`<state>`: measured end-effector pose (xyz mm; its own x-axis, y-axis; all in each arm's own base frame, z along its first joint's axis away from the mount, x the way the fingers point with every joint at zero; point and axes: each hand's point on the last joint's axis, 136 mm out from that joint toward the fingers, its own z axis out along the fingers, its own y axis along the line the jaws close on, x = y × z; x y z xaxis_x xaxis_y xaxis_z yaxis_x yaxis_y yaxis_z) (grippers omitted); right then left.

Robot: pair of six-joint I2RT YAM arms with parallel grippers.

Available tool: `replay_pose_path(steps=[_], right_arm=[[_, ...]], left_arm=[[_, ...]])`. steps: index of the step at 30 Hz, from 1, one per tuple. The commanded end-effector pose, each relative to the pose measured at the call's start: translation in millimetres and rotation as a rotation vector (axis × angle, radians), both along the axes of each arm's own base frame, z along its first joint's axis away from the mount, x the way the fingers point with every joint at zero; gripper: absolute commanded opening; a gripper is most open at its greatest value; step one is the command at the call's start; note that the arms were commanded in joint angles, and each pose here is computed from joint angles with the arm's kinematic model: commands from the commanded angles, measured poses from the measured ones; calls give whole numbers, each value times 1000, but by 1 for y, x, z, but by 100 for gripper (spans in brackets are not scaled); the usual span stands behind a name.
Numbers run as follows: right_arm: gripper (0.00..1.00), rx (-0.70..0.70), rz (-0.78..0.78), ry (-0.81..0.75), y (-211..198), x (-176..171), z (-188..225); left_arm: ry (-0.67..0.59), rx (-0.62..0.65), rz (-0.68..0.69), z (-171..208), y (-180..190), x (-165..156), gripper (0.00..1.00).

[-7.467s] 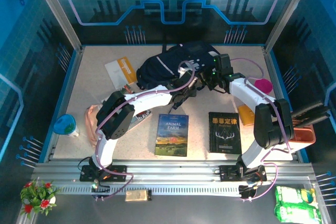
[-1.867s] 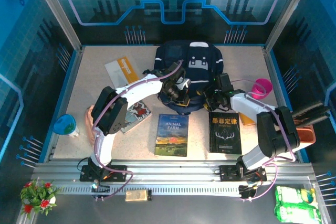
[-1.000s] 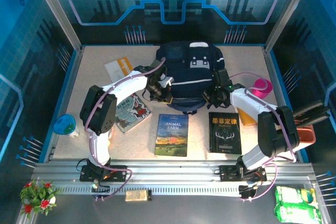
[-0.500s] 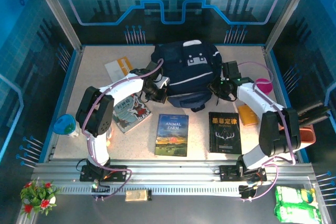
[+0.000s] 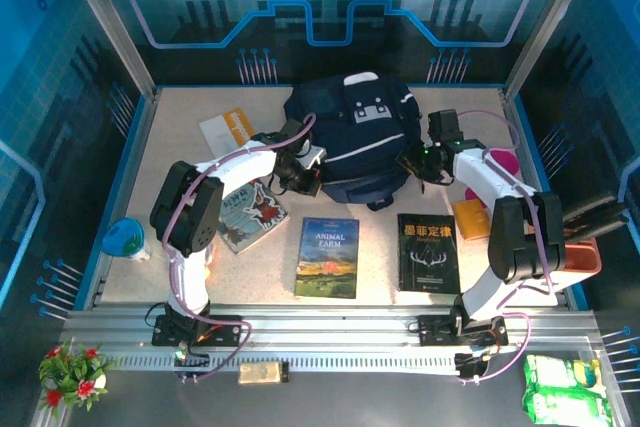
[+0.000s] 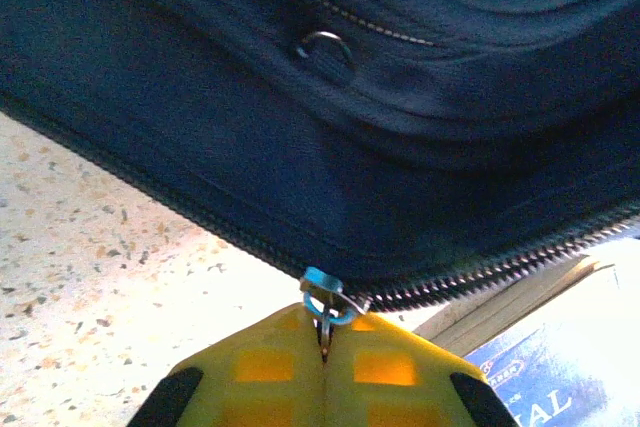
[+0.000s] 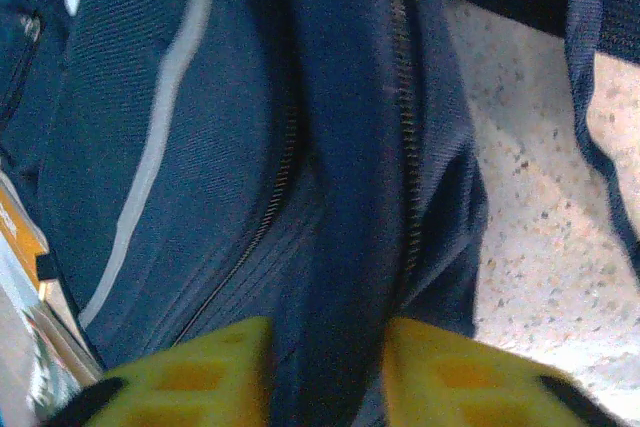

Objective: Pack the student bag
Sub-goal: Rotate the student bag at the top-center of the table.

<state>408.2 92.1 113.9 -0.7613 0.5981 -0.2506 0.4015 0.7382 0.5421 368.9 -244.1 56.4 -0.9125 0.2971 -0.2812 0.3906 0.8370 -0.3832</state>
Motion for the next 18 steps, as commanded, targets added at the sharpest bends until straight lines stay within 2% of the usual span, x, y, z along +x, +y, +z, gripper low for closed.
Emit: replay_pose_path(steps=[1,3,9,13,18], right_arm=[[51,-6,-43,-106,-5,5,32],[60,0,-107,-99,-7,-8,36],[77,55,-231,6,11,-51,25],[82,82,-267,144,33,-76,4],[84,95,-279,215,52,-83,-17]], left_arm=[[-14,-145,-75,20,-27,-7,0],[-18,-179,-99,25,-40,-11,0],[-6,-193,-109,23,-68,-15,0],[-4,-186,-120,19,-79,-16,0],[8,-169,-113,14,-78,-17,0]])
